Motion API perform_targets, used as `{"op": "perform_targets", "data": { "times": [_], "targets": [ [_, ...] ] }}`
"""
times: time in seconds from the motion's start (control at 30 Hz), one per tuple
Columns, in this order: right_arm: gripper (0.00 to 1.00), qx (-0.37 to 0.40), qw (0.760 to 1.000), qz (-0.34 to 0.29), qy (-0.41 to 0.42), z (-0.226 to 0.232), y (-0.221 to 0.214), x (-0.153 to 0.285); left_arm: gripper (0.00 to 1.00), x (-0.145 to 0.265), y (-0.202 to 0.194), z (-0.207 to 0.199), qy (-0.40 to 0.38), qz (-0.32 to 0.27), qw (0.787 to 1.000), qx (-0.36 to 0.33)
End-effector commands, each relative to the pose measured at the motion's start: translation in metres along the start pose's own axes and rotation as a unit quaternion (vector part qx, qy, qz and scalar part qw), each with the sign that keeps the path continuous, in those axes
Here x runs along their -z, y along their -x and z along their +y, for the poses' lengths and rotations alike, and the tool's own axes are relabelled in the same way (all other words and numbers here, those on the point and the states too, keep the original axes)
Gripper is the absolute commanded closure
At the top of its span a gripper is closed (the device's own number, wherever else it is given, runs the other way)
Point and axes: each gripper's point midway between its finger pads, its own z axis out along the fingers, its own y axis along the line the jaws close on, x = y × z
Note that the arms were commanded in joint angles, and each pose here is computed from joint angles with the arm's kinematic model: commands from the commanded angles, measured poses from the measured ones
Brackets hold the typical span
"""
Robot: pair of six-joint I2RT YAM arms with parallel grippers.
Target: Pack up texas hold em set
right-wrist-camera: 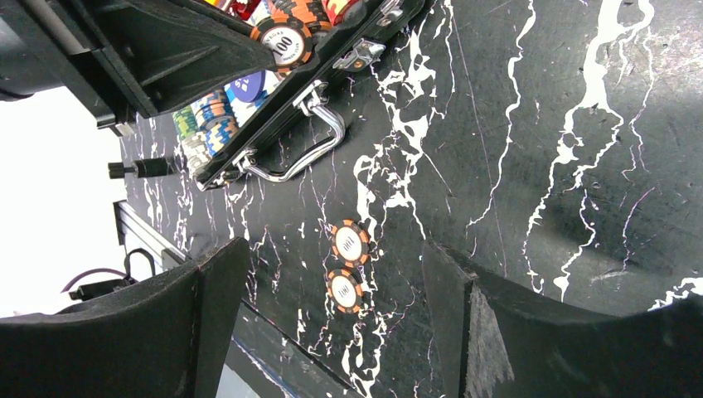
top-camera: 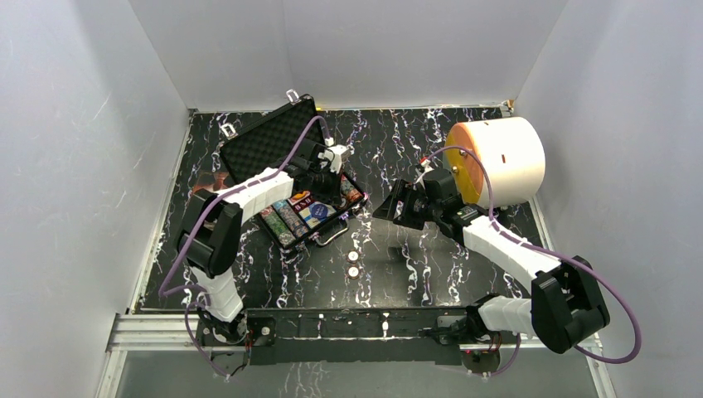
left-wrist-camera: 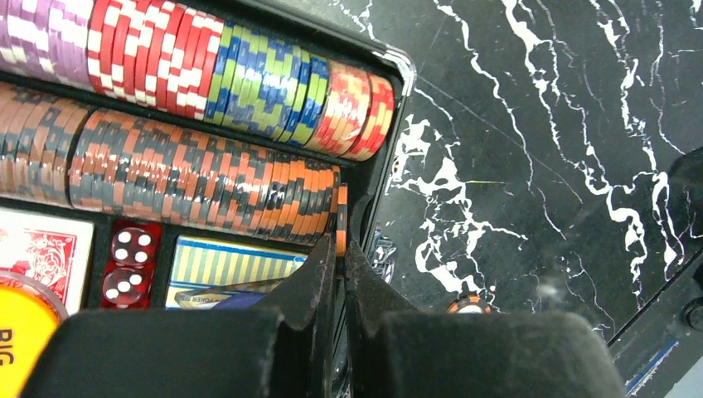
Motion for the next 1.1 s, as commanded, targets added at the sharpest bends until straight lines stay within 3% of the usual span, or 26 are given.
{"op": "perform_targets", "data": {
  "times": [0.0,0.1,0.5,0.7,1.07],
  "targets": [
    [0.16,0.024,0.999,-0.023,0.034,0.021,0.019,0.005,1.00,0.006,0.009,0.013,0.045,-0.011,0.999,-0.003],
    [0.16,0.024,0.999,-0.022,0.034,0.021,0.018,0.004,1.00,0.011,0.013,0.022,0.076,-0.022,0.997,-0.005],
    [0.16,0.023,0.999,-0.016,0.038,0.021,0.015,0.002,1.00,0.010,0.023,0.013,0.043,-0.021,0.998,-0.042],
    [0.16,0.020,0.999,-0.010,0.038,0.019,0.012,0.000,0.84,0.007,0.017,0.008,0.016,0.006,0.996,-0.087],
    [0.16,0.020,0.999,-0.002,0.043,0.020,0.011,-0.004,0.80,0.012,0.025,0.000,0.005,0.010,0.995,-0.096]
  ]
}}
